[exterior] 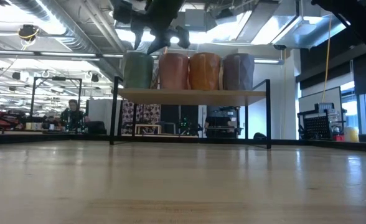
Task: Place coffee mugs
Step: Return to Home Position
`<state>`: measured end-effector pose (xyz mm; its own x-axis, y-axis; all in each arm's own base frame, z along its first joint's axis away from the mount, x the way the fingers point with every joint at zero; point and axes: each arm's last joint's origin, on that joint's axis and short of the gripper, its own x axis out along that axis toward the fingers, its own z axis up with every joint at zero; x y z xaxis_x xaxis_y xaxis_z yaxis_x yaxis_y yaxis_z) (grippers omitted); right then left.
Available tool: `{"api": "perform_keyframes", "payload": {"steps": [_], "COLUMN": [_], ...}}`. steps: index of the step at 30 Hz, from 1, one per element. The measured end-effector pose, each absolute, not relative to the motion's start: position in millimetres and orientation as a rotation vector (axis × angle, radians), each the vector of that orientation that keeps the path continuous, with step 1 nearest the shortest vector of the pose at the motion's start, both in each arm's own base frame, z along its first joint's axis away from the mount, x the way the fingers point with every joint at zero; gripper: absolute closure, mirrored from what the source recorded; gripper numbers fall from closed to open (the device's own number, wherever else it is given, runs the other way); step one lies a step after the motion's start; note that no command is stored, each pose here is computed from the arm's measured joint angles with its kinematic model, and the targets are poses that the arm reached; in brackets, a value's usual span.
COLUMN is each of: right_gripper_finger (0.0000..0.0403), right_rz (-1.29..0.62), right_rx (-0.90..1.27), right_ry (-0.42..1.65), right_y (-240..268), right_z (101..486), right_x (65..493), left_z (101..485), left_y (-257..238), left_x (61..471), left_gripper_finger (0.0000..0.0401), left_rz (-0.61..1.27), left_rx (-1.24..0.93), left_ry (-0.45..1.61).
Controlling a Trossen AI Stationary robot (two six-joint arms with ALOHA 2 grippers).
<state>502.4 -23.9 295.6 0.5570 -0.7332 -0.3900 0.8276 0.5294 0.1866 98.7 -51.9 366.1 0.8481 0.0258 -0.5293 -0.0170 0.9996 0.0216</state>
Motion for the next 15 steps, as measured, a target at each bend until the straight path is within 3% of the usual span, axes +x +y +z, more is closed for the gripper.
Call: {"api": "perform_keyframes", "payload": {"steps": [8,15], "right_gripper_finger": [0.0258,0.0258], "right_rz": [-0.886,-0.599], "right_rx": [0.402,0.321], "right_ry": [0.298,0.406], "right_y": [-23,9], "right_z": [313,358], "right_x": [501,482], "left_z": [366,362], "left_y": [-52,-55], "left_x": [99,102], "left_gripper_finger": [0.0293,0.0293], "left_rz": [0.014,-0.015], "left_rx": [0.042,0.06], "left_ry": [0.559,0.546]}}
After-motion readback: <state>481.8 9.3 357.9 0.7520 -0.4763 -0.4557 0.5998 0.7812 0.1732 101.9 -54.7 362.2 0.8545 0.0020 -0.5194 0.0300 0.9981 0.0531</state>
